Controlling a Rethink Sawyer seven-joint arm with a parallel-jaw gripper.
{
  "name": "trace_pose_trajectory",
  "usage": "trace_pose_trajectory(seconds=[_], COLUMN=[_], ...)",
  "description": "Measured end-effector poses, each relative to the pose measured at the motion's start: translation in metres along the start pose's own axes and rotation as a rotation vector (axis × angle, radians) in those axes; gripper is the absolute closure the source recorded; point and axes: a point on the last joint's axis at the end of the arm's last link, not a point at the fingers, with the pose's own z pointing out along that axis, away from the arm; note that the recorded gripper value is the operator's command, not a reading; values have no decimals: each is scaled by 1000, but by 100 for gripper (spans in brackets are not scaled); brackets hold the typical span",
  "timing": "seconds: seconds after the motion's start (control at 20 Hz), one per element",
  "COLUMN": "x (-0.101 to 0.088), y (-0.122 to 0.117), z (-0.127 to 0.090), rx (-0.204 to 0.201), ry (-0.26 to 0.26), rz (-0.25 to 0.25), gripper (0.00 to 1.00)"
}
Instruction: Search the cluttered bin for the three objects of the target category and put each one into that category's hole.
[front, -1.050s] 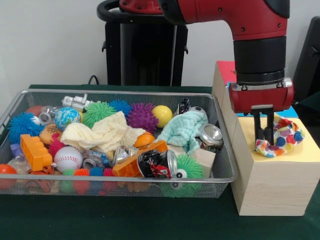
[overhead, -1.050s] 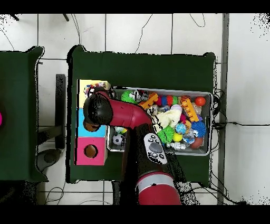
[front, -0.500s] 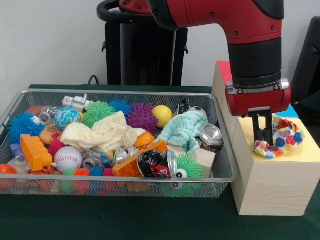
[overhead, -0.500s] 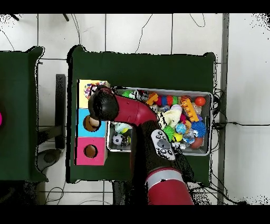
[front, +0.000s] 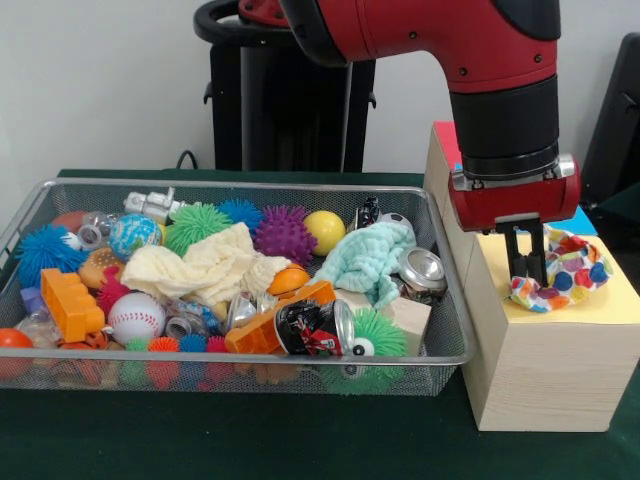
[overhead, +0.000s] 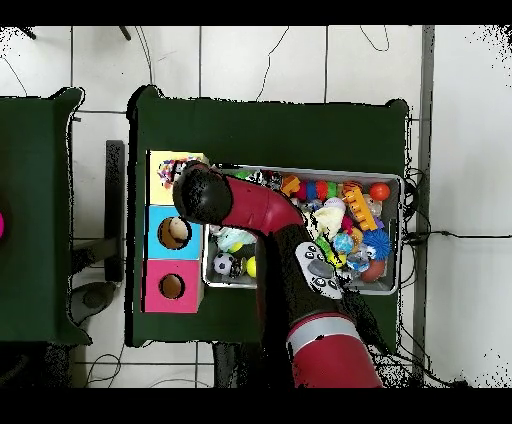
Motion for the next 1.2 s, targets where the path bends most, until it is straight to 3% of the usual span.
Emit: trace_pose_trajectory(seconds=[0.35,1.2], x=[4,9], y=[6,10], z=[0,1], rx=[-13,-20], ry=[30,41], rz=[-4,-8], gripper=[100,100])
